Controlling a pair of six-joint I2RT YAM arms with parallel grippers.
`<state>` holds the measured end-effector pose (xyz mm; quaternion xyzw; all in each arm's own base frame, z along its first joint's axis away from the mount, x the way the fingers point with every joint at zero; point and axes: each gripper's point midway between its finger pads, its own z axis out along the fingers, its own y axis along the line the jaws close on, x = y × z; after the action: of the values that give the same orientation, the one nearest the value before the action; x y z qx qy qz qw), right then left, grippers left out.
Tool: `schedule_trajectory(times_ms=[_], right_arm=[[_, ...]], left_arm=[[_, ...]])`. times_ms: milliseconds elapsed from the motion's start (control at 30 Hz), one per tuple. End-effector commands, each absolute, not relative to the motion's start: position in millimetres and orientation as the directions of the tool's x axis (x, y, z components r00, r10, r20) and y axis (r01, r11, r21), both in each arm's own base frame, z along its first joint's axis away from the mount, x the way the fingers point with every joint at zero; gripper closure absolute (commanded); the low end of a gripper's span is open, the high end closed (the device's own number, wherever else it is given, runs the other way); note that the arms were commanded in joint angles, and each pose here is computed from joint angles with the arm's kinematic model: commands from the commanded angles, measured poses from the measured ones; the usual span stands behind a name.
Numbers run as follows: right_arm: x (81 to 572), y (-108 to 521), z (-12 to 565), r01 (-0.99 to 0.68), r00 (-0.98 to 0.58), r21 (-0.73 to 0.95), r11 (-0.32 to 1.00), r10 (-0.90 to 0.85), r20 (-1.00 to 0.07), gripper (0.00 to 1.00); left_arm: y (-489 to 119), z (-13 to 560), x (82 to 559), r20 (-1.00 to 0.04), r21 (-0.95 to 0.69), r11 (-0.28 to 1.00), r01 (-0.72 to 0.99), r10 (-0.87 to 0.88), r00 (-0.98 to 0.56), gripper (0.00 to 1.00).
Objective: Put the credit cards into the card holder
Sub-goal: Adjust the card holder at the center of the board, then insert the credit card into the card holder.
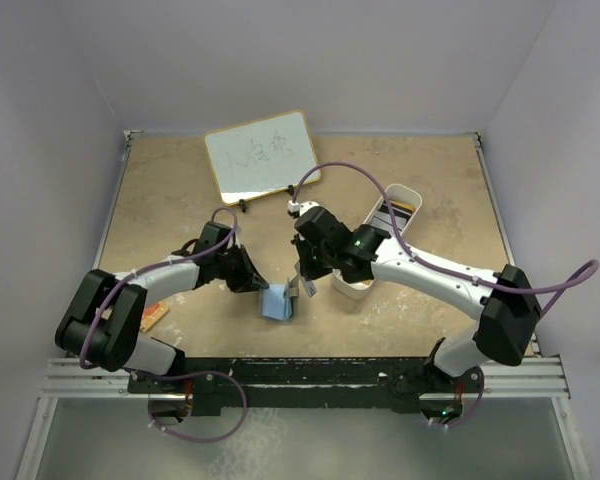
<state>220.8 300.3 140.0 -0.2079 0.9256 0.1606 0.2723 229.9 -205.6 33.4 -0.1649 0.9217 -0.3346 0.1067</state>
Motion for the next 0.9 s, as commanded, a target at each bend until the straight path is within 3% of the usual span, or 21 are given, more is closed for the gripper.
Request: schedule_trajectory(times_ms=[0, 133, 300, 600, 867], right_arm=[[213, 332, 166, -0.477, -0.757, 0.309, 0.822, -0.207, -0.619, 1.0], [207, 348, 183, -0.497, -0.747, 0.378, 0.781, -0.164, -0.644, 1.0], [196, 366, 171, -0.478, -0.793, 0.477, 0.737, -0.129, -0.596, 1.0], [192, 353, 101, -0.402, -0.851, 0.409, 0.819, -0.169, -0.497, 1.0], [182, 335, 47, -0.346, -0.889, 0.372, 0.861, -0.174, -0.424, 1.0]], left_arm=[[-202, 43, 236, -0.151, -0.632, 0.756, -0.171, -0.336, -0.93, 1.0], [-208, 53, 235, -0.142, -0.665, 0.728, -0.165, -0.341, -0.929, 1.0], [-210, 64, 235, -0.144, -0.689, 0.705, -0.168, -0.36, -0.922, 1.0], [-190, 41, 226, -0.158, -0.591, 0.781, -0.202, -0.358, -0.92, 1.0], [-167, 35, 225, -0.197, -0.466, 0.855, -0.229, -0.352, -0.915, 0.87]])
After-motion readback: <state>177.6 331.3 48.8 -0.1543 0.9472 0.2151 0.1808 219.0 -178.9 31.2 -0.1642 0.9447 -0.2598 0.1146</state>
